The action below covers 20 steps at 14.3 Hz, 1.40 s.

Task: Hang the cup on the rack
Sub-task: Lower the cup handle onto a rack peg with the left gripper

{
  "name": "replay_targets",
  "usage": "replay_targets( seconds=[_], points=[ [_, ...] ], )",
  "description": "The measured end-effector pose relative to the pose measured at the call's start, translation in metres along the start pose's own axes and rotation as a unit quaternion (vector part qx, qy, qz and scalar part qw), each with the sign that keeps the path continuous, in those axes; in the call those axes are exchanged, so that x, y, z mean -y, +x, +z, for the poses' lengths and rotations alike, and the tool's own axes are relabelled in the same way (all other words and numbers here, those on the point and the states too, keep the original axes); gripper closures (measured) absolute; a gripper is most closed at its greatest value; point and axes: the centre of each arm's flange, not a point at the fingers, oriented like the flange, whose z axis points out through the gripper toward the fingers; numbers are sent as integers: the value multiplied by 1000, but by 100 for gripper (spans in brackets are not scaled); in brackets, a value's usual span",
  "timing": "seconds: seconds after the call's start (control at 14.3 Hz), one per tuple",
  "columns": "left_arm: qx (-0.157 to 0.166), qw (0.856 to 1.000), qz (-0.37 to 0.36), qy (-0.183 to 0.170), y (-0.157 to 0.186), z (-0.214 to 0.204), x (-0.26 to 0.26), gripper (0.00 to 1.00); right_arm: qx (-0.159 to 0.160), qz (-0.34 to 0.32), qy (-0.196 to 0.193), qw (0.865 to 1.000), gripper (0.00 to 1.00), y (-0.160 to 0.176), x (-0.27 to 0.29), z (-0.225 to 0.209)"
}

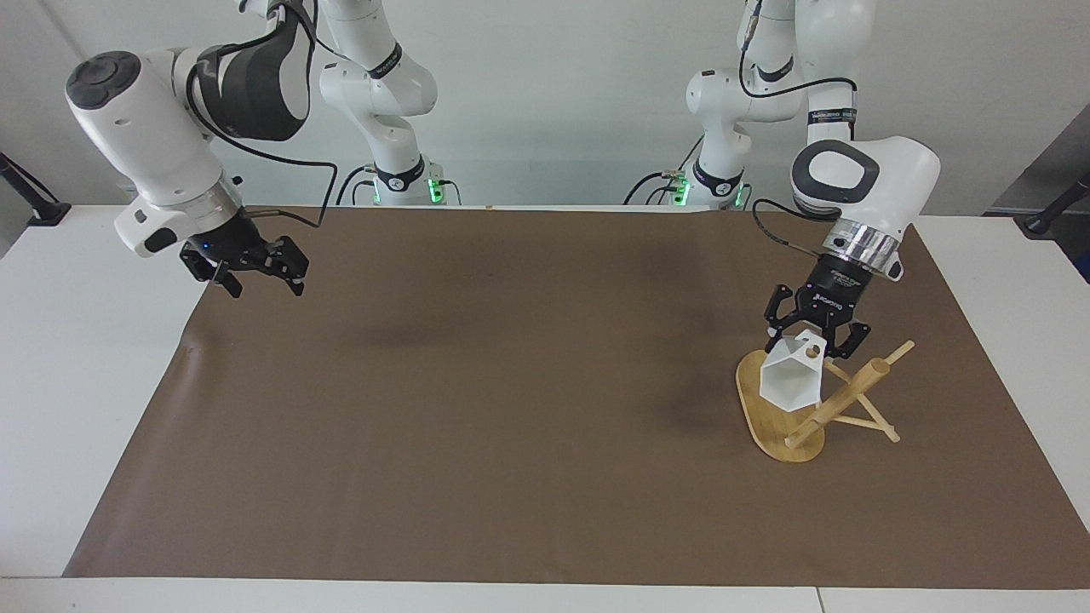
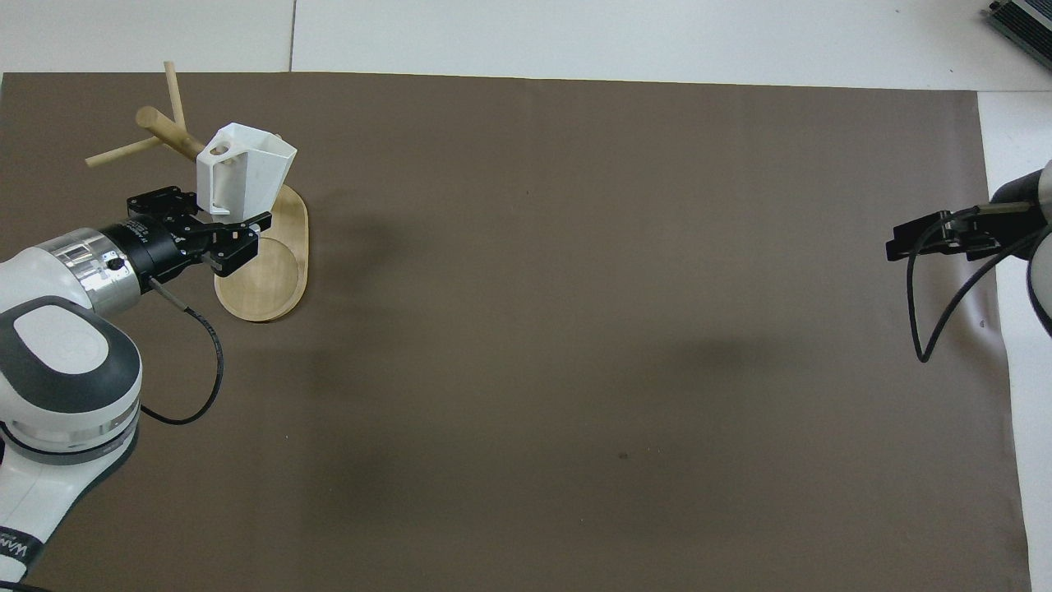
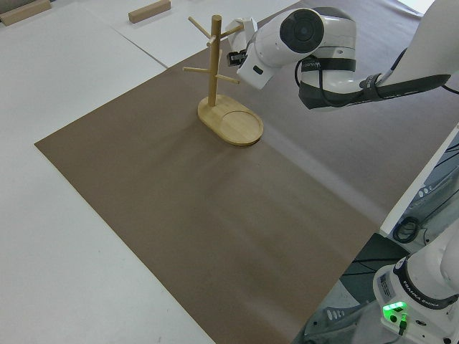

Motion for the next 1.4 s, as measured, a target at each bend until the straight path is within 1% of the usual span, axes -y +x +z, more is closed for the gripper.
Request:
replay_targets(
  seconds=[0.35, 0.7, 1.4],
  points=[
    [1, 1000, -24, -15, 1, 0, -4, 31, 17, 1, 2, 1000, 0, -13, 0, -17],
    [3, 998, -51, -24, 1, 0, -5, 31, 15, 9, 2, 1000, 0, -28, 3, -45],
    [5, 997, -72, -35, -1, 8, 5, 31, 12, 4, 2, 1000, 0, -28, 10, -49]
  ],
)
